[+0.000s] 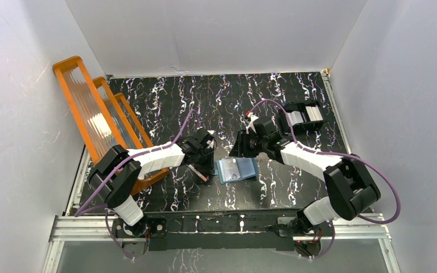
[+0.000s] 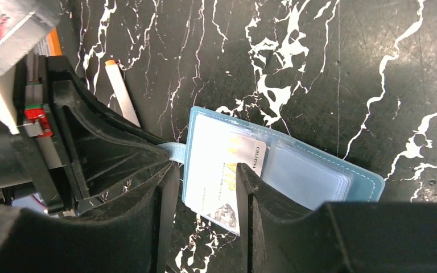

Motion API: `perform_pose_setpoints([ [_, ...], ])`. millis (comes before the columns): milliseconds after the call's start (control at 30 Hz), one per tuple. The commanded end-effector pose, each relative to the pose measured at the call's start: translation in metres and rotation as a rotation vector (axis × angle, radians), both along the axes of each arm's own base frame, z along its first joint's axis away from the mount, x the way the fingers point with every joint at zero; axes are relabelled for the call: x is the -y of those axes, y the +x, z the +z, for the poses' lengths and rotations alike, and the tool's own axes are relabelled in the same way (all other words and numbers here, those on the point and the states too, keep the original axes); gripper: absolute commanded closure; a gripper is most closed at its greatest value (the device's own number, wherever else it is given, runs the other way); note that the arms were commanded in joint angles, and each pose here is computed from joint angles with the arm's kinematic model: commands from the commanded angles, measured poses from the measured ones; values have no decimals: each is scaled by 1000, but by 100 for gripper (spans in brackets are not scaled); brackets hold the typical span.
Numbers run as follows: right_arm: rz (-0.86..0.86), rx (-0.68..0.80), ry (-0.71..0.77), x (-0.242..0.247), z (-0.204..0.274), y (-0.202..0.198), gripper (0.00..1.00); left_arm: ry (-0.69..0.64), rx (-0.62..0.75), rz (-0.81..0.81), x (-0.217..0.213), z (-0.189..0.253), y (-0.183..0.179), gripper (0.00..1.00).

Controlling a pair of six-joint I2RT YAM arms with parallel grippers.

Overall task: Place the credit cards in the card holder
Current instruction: Insert the credit card into the card holder.

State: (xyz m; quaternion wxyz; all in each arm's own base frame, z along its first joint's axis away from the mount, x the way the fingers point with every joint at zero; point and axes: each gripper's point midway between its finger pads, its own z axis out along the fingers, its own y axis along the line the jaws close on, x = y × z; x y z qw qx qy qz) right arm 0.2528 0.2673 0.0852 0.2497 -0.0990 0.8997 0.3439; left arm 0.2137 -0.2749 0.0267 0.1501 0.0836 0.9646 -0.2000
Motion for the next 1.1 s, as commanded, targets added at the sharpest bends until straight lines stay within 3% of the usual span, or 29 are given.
perform_pose_setpoints([
  [0, -40, -59, -17, 0, -15, -3, 50, -26, 51, -12, 6, 21, 8, 100],
  [433, -70, -130, -107, 0, -52, -15, 46, -38, 43, -17, 8, 21, 6, 100],
  [1067, -34, -170, 81, -30, -34, -24, 50, -44, 58, -15, 11, 24, 11, 100],
])
